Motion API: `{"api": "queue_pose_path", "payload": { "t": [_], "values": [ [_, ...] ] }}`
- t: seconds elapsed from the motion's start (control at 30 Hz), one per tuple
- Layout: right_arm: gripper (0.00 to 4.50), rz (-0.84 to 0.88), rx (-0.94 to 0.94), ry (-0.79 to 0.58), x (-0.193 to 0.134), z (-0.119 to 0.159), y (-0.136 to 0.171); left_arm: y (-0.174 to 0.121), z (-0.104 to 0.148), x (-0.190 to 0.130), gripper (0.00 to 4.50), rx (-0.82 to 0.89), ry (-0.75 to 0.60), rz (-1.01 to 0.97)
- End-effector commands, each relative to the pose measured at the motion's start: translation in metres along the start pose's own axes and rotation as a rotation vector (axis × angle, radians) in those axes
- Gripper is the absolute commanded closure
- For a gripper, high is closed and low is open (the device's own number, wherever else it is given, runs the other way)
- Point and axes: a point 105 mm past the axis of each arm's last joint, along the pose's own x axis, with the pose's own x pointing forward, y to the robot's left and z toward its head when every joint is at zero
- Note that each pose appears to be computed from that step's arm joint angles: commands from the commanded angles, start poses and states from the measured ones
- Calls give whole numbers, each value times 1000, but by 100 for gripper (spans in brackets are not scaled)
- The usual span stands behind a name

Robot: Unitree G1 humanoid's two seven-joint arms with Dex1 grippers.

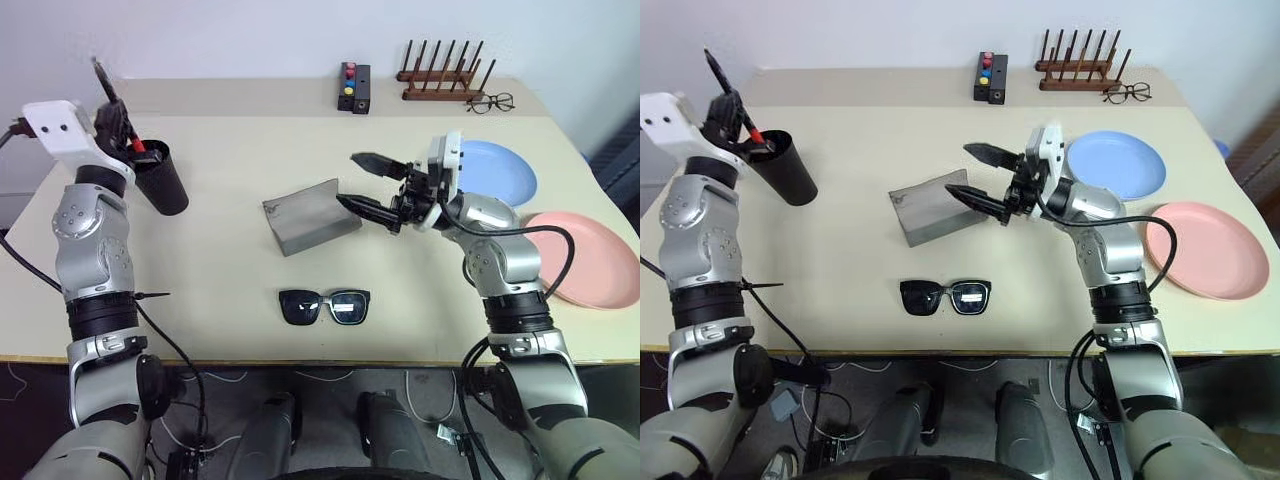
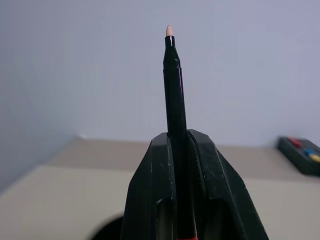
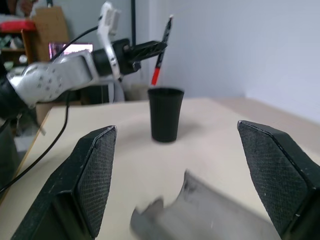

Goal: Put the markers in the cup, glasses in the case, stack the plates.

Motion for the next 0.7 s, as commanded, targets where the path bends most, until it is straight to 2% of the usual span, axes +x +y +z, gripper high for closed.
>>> {"api": "queue_pose_path", "payload": {
  "t": [0.03, 0.37, 0.7],
  "values": [
    [56, -26, -52, -58, 2, 15, -7, 14, 25, 4, 445, 33, -97, 56],
    [56, -15, -55, -67, 6, 13, -5, 32, 32, 1, 445, 169, -155, 163],
    [56, -8, -53, -75, 8, 13, -3, 18, 7, 10, 445, 225, -136, 200]
  ]
}}
